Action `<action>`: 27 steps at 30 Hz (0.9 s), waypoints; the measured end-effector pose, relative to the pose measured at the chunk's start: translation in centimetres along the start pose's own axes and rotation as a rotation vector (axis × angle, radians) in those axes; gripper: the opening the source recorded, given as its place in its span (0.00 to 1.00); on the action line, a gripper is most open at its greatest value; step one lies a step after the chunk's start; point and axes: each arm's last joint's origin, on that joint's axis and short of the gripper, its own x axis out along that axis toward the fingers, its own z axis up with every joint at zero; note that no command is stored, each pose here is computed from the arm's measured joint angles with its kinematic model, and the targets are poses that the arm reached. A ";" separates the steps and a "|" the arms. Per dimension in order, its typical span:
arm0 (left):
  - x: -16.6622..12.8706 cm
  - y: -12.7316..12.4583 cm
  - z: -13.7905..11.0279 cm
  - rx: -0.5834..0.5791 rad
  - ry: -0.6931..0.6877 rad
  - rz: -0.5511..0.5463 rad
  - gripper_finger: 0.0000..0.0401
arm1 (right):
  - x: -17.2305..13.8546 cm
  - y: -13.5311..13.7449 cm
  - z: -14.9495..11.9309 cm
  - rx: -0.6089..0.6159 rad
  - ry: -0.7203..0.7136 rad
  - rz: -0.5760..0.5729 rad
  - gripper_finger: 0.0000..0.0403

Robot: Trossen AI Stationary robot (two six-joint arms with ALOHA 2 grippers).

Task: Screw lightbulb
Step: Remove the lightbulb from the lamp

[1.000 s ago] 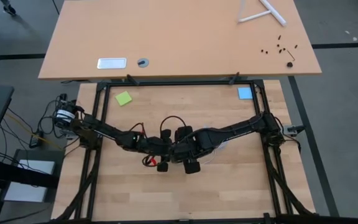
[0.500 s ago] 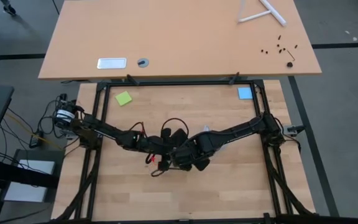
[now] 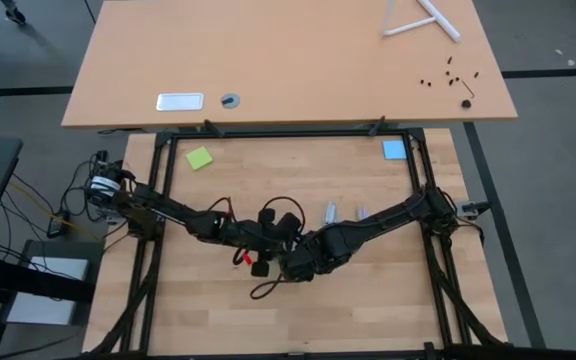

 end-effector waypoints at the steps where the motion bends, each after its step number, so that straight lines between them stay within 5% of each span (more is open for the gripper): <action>1: 0.0 0.0 0.0 0.000 -0.001 0.000 0.37 | -0.1 0.1 0.1 0.013 0.006 -0.011 0.83; 6: 0.0 0.0 0.1 0.006 -0.008 0.000 0.37 | -0.5 0.6 0.3 0.129 0.021 -0.030 0.84; 22: 0.0 0.0 0.1 0.003 -0.012 0.011 0.37 | -4.0 0.1 -2.2 0.922 -0.043 0.163 0.79; 27: 0.0 0.0 -0.1 0.005 0.004 0.012 0.37 | -4.3 0.1 -2.5 0.976 -0.039 0.168 0.79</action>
